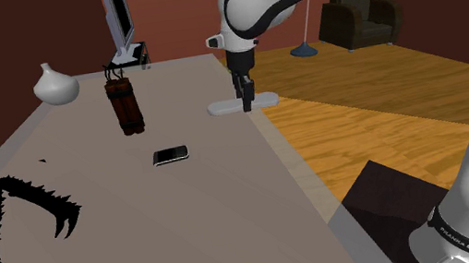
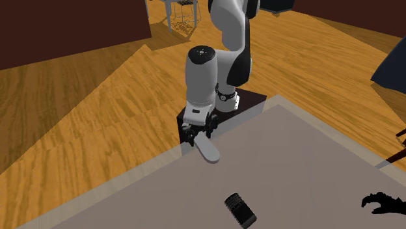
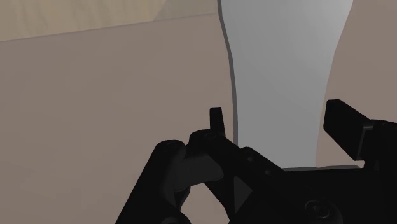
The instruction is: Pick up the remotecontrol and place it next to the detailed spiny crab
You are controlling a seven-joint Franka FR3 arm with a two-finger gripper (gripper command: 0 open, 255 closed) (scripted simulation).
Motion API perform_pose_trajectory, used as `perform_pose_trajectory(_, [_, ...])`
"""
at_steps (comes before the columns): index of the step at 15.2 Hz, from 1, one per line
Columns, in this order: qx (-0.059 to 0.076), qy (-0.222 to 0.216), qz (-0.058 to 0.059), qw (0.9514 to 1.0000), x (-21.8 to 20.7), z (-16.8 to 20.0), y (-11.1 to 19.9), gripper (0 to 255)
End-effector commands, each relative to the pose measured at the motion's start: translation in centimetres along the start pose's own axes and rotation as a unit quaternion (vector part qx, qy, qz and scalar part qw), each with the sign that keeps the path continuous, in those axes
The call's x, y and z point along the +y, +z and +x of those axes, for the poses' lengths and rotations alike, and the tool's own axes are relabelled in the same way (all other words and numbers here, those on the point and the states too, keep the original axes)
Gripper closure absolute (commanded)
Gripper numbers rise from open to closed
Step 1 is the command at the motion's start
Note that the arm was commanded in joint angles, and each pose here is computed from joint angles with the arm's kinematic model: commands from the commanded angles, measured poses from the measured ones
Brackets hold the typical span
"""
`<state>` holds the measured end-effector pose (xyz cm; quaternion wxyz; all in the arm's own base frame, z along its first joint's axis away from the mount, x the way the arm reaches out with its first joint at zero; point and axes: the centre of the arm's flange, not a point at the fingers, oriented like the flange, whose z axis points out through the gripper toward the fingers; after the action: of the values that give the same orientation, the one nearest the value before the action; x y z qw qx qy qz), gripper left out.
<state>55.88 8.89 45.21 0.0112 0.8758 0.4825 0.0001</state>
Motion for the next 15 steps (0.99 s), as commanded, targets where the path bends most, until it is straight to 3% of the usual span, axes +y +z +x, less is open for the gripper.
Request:
perform_pose_trajectory(1, [0.0, 0.0, 0.0, 1.0, 0.1, 0.0, -1.0, 255])
perform_pose_trajectory(13, [0.0, 0.0, 0.0, 1.0, 0.2, -0.1, -7.0, 255])
perform_pose_trajectory(15, [0.0, 0.0, 0.0, 1.0, -1.5, 1.9, -7.1, 255])
